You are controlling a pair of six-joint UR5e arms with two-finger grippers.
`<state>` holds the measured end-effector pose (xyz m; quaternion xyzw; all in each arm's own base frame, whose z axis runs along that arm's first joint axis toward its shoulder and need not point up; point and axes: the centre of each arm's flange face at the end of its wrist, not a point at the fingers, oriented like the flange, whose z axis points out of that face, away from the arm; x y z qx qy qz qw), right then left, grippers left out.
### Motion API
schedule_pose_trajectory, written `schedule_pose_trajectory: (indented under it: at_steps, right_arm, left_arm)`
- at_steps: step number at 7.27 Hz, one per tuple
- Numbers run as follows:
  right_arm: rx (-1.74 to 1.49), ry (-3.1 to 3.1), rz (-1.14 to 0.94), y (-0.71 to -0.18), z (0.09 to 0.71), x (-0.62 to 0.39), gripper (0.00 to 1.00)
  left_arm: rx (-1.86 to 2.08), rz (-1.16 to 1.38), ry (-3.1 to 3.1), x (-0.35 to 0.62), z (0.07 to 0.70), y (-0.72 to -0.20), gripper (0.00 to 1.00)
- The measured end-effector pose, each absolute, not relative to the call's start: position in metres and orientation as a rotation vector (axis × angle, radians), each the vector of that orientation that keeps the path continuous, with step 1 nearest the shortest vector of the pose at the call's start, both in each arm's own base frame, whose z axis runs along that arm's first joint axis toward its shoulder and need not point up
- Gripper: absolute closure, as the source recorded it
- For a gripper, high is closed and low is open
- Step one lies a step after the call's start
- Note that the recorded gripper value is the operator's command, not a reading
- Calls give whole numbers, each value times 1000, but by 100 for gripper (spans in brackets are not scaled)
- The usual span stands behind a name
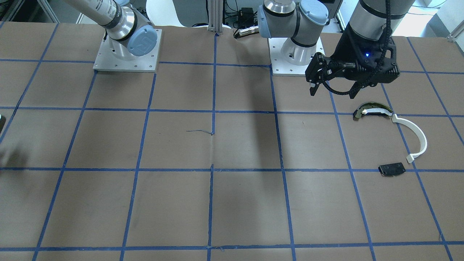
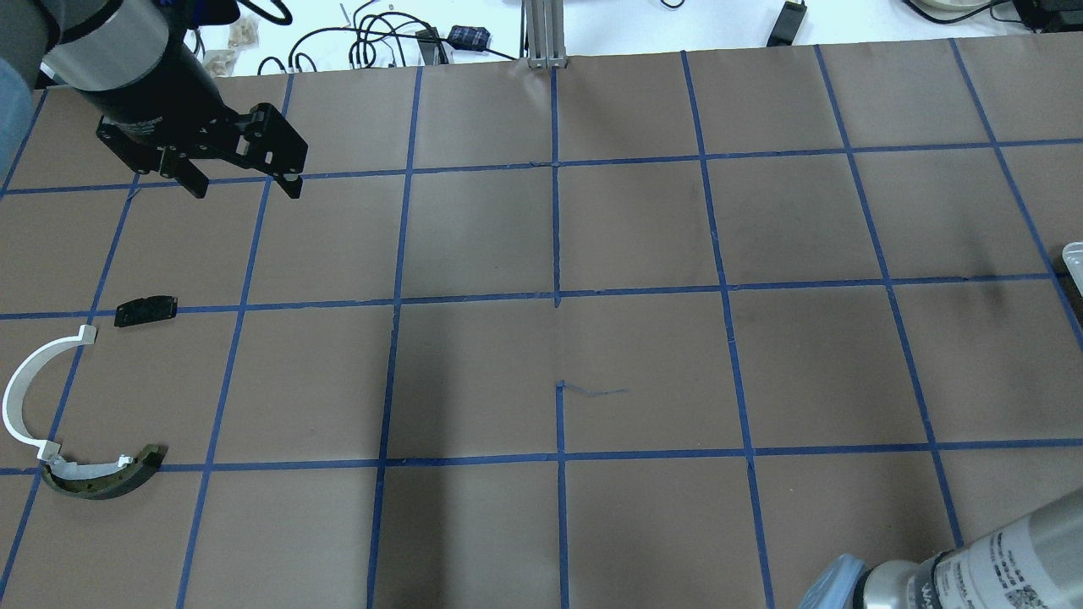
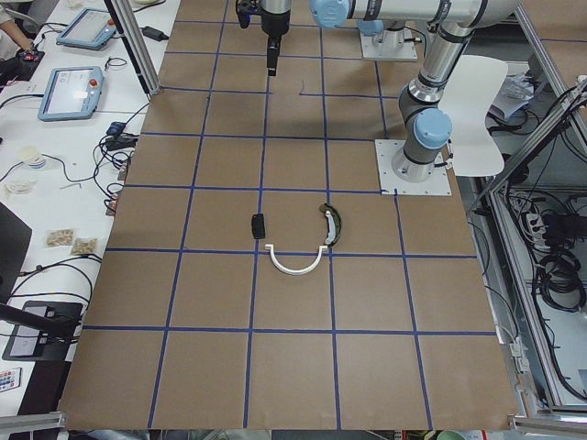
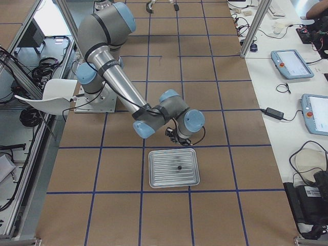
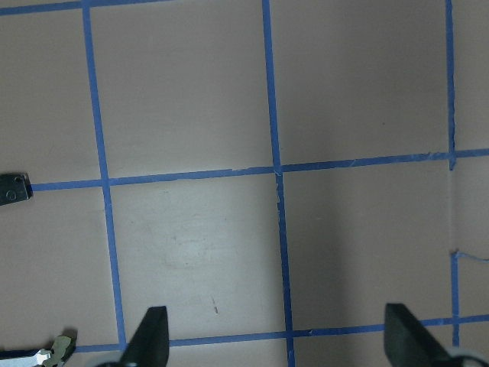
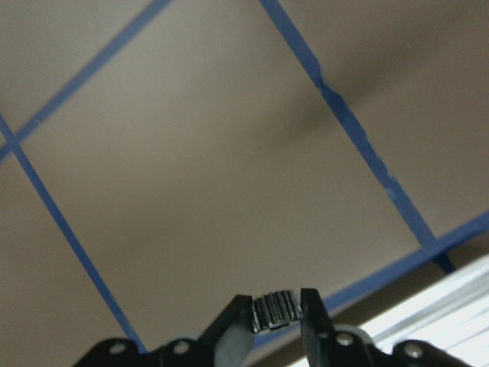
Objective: Place bearing gear from tray to pile
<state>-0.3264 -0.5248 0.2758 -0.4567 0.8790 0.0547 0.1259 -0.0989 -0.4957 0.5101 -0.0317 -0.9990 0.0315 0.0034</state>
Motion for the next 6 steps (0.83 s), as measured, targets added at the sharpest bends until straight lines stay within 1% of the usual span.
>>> schedule_pose_trajectory:
  at_steps: [1, 3, 5, 6]
  right_arm:
    - [-1203, 2600, 183, -532, 297, -269, 100]
    - [-958, 2680, 203, -544, 322, -120, 100]
    - [-770, 2782, 241, -552, 322, 40, 100]
    - [-696, 2828, 221, -553, 313, 112, 100]
  left_arm:
    - [-99, 99, -3132, -99, 510, -496, 0]
    - [-99, 99, -3132, -99, 510, -496, 0]
    - [-99, 101, -3132, -99, 510, -496, 0]
    - [-98, 101, -3132, -99, 510, -496, 0]
